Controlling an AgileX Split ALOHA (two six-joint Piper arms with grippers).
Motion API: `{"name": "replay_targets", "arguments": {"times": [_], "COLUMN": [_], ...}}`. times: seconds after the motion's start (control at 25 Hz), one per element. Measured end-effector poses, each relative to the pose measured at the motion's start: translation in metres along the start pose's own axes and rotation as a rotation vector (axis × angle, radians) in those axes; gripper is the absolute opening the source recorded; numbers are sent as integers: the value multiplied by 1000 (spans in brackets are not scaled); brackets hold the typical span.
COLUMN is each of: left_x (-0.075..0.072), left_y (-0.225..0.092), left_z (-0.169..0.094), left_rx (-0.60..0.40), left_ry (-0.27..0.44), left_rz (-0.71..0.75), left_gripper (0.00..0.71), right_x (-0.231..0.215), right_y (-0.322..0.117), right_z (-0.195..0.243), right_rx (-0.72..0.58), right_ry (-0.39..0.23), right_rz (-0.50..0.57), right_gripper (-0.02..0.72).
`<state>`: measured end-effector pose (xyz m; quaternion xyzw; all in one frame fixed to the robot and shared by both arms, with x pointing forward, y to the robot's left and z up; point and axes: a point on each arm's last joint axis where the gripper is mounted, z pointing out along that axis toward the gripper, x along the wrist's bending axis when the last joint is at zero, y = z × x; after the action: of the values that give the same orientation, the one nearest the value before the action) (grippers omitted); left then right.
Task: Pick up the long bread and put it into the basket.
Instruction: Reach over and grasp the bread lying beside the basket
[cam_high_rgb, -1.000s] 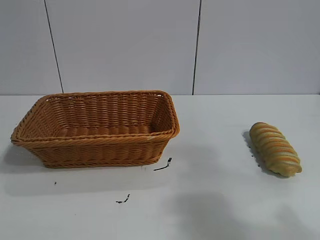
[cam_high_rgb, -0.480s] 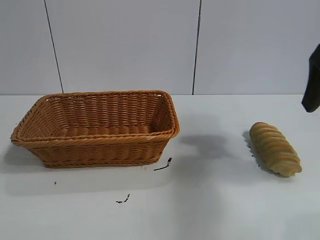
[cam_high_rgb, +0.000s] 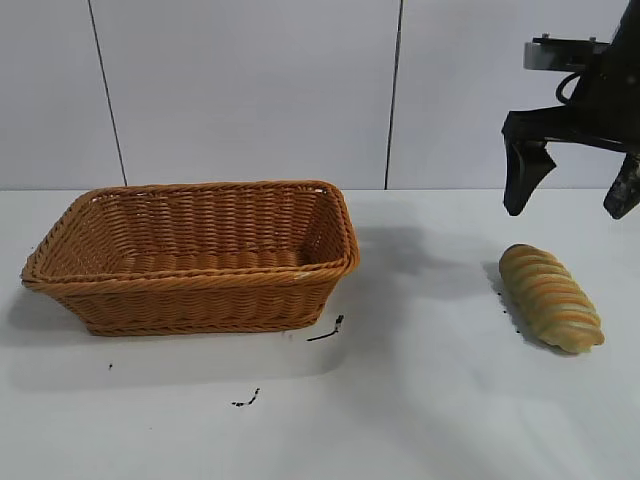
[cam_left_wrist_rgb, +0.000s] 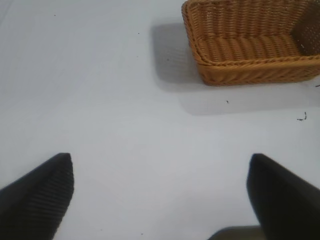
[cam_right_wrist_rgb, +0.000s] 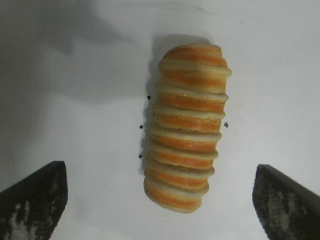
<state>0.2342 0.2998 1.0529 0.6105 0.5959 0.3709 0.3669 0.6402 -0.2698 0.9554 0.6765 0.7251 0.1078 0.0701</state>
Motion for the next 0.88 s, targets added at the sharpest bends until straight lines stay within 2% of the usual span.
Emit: {"name": "replay_targets", "arguments": {"times": [0.2,0.48,0.88], "left_x": [0,0,0], "left_y": [0,0,0], "left_z": [0,0,0], "left_rx": [0,0,0], "left_ry": [0,0,0], "left_rz": [0,0,0], "left_gripper": [693,693,693], "right_x": [-2,-4,-6], "right_y": [-2,-2,-3], "right_z": [30,59,74], "right_rx": [50,43,53], "right_ry": [-2,-7,-21], "right_rz": [14,51,36], "right_gripper": [690,690,690]}}
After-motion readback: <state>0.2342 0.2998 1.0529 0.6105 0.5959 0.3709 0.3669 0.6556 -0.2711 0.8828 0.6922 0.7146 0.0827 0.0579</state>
